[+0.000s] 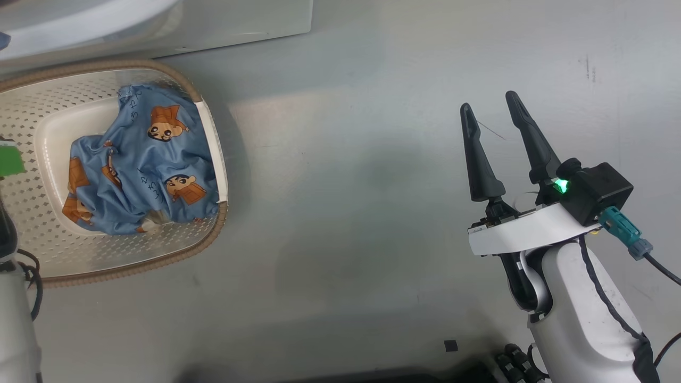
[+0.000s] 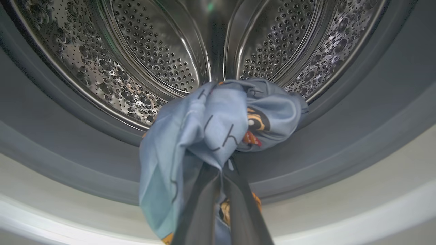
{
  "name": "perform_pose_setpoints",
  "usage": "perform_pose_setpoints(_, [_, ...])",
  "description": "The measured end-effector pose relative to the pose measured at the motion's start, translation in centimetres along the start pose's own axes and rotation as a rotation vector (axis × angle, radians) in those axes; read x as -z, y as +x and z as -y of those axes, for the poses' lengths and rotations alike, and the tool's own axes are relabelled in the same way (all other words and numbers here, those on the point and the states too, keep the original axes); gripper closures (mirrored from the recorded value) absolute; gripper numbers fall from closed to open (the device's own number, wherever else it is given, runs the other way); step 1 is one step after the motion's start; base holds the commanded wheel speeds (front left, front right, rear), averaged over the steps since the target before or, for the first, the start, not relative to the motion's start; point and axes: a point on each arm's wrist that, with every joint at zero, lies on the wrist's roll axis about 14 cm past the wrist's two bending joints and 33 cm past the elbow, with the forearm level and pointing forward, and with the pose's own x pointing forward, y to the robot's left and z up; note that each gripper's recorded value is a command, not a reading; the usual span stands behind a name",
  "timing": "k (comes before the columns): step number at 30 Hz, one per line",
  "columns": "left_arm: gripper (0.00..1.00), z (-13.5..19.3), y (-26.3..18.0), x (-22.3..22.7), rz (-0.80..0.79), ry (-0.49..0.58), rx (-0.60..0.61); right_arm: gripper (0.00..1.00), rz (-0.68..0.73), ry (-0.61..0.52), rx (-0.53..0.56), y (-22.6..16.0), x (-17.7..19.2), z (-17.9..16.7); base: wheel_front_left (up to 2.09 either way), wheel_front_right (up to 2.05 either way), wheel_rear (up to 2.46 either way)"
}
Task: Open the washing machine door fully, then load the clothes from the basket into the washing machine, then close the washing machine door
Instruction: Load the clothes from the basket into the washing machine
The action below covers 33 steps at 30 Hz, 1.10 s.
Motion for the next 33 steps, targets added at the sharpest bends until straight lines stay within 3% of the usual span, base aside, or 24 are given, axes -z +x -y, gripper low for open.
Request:
perform_pose_setpoints(11, [1.0, 0.9, 1.9, -4.0, 0.101, 0.057, 0.065, 0.0, 0.004, -0.001, -0.008, 0.0, -0.2, -0.3, 0.0, 0.0, 0.0])
perform_pose_setpoints(18, [1.0, 3.8, 4.5, -5.9, 0.135, 0.065, 0.15, 0.0, 0.001, 0.006, -0.008, -0.2, -0.2, -0.3, 0.0, 0.0, 0.0])
perform_pose_setpoints(33, [1.0, 5.0, 9.2, -5.7, 0.094, 0.103, 0.187, 0.0, -0.03, 0.014, 0.016, -0.5, 1.0, 0.6, 0.0, 0.0, 0.0])
